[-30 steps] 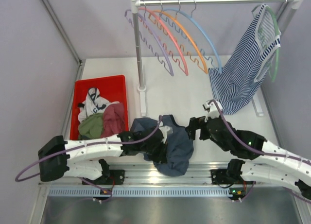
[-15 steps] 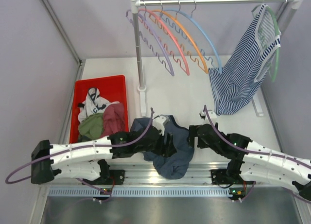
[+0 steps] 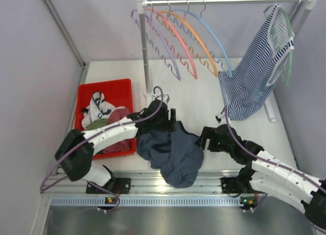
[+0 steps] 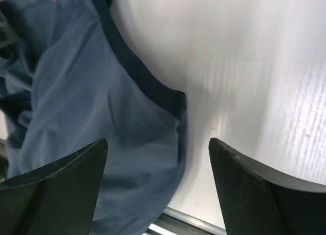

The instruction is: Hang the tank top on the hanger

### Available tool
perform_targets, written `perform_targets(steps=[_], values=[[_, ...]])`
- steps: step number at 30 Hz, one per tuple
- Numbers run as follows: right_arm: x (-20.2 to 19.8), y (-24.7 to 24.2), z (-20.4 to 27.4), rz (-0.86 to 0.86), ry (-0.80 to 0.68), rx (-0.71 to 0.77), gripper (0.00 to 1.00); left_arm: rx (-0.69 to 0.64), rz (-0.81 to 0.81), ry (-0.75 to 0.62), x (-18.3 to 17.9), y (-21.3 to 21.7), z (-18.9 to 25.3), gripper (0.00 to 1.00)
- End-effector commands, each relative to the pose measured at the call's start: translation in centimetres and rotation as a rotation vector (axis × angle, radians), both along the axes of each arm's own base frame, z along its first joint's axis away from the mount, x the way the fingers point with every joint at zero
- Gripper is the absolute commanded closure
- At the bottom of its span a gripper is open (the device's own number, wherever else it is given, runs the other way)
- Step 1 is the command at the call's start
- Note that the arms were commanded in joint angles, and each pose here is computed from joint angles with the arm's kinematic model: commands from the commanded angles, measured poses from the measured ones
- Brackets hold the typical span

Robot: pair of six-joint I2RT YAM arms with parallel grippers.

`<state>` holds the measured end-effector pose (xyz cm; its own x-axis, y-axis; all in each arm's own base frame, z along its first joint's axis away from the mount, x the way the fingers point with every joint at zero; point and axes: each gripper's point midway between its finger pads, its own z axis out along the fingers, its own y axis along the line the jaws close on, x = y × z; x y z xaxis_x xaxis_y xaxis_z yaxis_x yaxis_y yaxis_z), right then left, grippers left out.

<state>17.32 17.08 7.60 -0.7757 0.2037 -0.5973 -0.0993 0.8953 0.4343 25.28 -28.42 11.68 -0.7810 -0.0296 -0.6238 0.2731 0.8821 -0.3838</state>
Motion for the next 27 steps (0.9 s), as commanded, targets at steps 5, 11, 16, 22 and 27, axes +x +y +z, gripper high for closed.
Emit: perform_targets(steps=[5, 11, 16, 22, 27], values=[[2.0, 1.8, 3.0, 0.007, -0.105, 0.146, 0.19, -0.085, -0.162, 0.024, 2.7, -4.7, -1.4, 0.23], [2.7, 1.7, 1.2, -0.021, -0.073, 0.141, 0.2, -0.04, -0.147, 0.042, 4.1, -4.6, -3.3, 0.3], [3.8, 1.2, 0.3, -0.061, -0.07, 0.141, 0.3, -0.064, -0.172, 0.026, 4.8, -5.5, -2.9, 0.6], [4.3, 1.2, 0.2, -0.055, -0.065, 0.144, 0.77, -0.106, -0.206, 0.008, 4.2, -5.8, -0.9, 1.0], [4.8, -0.4, 3.8, -0.082, -0.15, 0.101, 1.0, -0.148, -0.216, -0.072, 3.4, -4.8, 4.2, 1.0]])
